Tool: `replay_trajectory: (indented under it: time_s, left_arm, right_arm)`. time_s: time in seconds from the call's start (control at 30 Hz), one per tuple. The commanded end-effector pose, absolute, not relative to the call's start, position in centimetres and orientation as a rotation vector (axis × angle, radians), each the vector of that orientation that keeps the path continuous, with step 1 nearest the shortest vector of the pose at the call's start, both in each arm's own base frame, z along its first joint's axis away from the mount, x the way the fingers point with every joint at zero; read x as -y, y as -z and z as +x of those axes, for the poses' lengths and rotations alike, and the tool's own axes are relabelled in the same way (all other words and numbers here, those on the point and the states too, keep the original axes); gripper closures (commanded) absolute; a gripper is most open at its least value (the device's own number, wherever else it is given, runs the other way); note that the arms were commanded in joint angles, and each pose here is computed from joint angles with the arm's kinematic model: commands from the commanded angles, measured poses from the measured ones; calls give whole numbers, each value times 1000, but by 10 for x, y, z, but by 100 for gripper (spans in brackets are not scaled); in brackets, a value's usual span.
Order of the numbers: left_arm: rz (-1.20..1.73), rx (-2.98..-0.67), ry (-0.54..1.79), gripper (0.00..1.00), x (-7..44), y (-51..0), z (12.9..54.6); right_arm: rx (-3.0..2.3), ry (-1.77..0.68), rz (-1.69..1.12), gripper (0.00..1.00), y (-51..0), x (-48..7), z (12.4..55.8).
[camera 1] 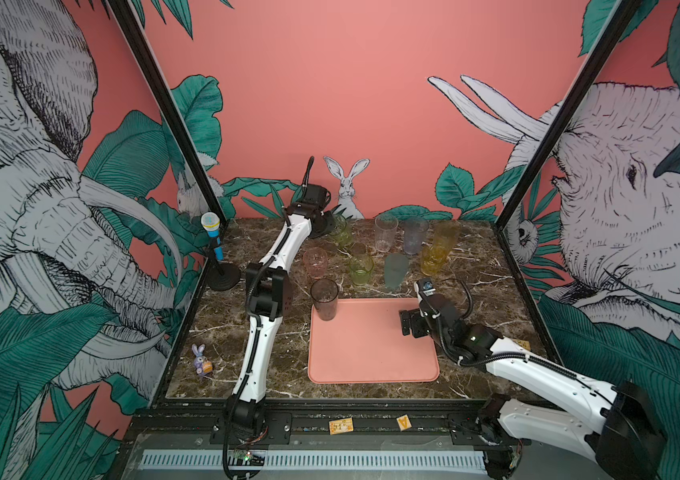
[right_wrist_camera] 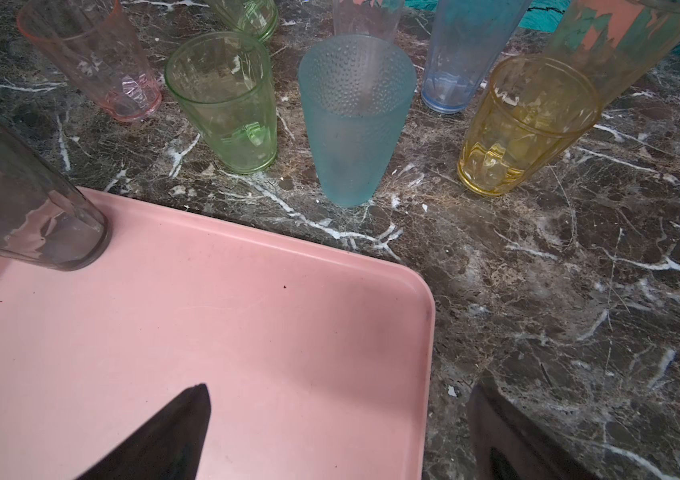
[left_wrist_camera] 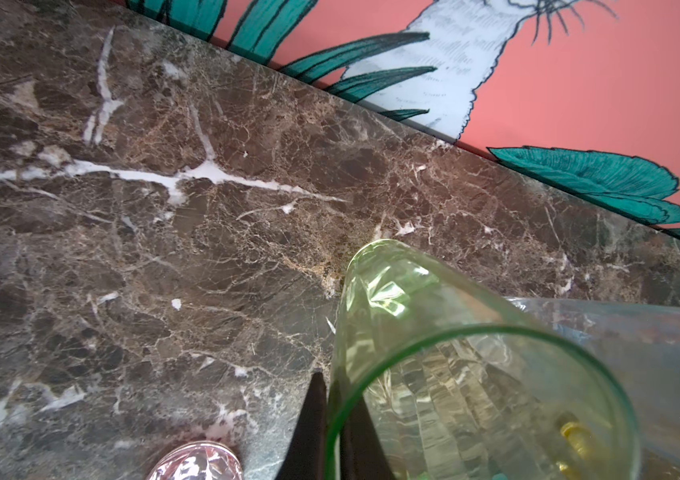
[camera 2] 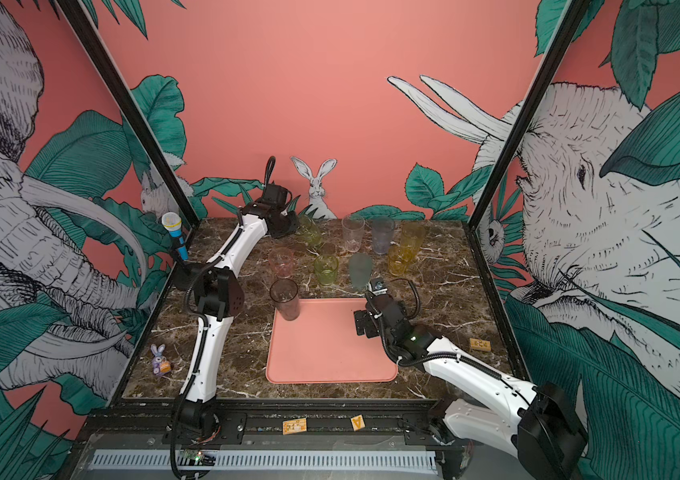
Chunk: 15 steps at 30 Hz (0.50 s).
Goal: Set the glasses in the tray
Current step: 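Close left gripper on the green glass and lift it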
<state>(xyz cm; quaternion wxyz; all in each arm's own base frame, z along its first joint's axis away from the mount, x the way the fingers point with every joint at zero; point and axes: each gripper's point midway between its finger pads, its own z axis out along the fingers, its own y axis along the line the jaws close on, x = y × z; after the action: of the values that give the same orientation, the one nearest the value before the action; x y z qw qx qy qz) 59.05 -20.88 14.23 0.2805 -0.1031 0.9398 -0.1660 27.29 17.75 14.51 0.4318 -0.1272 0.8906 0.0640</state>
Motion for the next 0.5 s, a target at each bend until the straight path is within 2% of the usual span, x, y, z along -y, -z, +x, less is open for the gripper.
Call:
replay_trajectory:
  time_s: [0.0,0.47]
  left_arm:
    - [-257,-2461,481,100,206,-186,585]
    - [-195,-2441,455,100,190,-246,541]
  right_arm:
    - [-2179,-178,-286,1,-161,-179,279]
    - [-2165,-194,-274,1,-163,-177,275]
